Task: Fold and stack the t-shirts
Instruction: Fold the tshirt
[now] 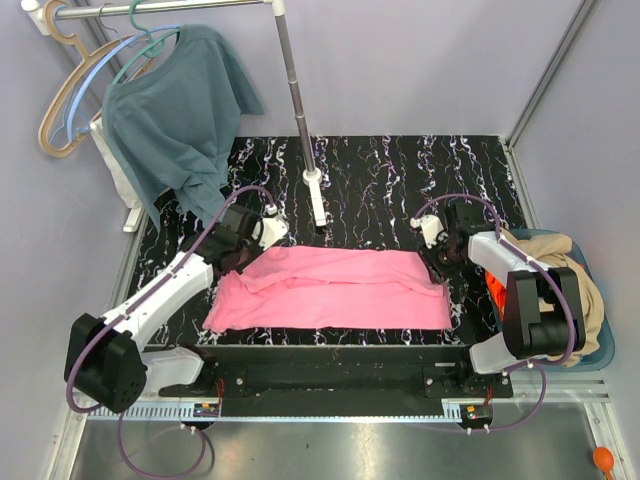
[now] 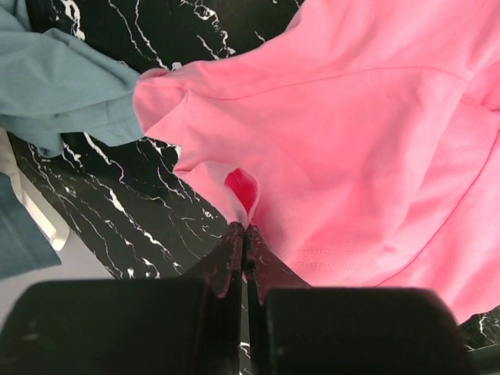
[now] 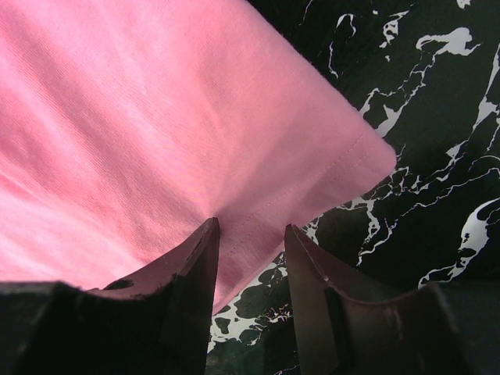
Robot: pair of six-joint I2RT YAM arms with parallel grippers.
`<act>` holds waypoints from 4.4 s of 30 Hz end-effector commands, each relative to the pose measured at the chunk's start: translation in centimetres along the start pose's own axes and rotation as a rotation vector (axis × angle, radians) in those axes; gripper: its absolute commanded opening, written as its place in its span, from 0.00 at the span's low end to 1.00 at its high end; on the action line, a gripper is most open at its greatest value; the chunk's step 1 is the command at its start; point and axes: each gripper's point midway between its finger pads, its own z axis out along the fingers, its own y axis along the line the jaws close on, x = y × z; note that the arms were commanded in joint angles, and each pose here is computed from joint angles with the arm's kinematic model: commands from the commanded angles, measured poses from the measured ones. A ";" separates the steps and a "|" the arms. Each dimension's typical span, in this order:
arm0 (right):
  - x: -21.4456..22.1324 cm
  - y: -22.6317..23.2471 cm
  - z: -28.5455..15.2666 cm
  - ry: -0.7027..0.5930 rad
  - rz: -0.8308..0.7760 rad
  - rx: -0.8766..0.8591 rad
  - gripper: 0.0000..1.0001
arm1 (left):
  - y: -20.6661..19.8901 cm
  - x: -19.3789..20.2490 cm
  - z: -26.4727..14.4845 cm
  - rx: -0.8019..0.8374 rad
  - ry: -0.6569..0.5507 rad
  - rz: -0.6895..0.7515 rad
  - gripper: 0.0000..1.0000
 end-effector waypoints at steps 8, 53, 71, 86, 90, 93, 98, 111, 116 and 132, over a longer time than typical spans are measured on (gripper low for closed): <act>-0.3 -0.5 -0.6 -0.023 -0.027 0.045 0.47 | 1.2 2.1 -1.7 -0.095 0.052 -0.025 0.00; -0.8 -1.1 -0.4 -0.006 0.005 0.062 0.47 | -8.4 -0.4 -0.4 0.441 -0.072 0.193 0.70; 0.2 -0.3 -0.6 -0.014 -0.002 0.049 0.47 | -9.0 1.3 4.1 0.428 0.020 0.219 0.45; 0.5 0.2 -0.6 -0.016 0.007 0.036 0.47 | -9.2 -0.7 3.0 0.464 0.001 0.175 0.00; 0.7 0.2 -0.6 -0.010 0.006 0.035 0.47 | -9.1 -1.9 2.0 0.481 -0.011 0.173 0.00; 0.7 0.3 -0.5 -0.011 0.005 0.031 0.46 | -9.3 -2.1 1.4 0.502 -0.005 0.168 0.00; 0.7 0.3 -0.4 -0.008 0.005 0.029 0.47 | -9.9 -1.5 1.0 0.510 0.030 0.192 0.00; 0.5 0.2 -0.3 -0.005 0.009 0.031 0.47 | -9.9 2.2 2.0 0.403 0.161 0.266 0.36; 0.2 0.0 -0.7 -0.012 0.005 0.040 0.47 | -8.6 2.0 2.7 0.306 0.128 0.276 0.59; -1.2 0.2 -3.5 -0.081 0.004 0.064 0.95 | -5.9 -2.2 0.0 0.178 -0.081 0.202 0.99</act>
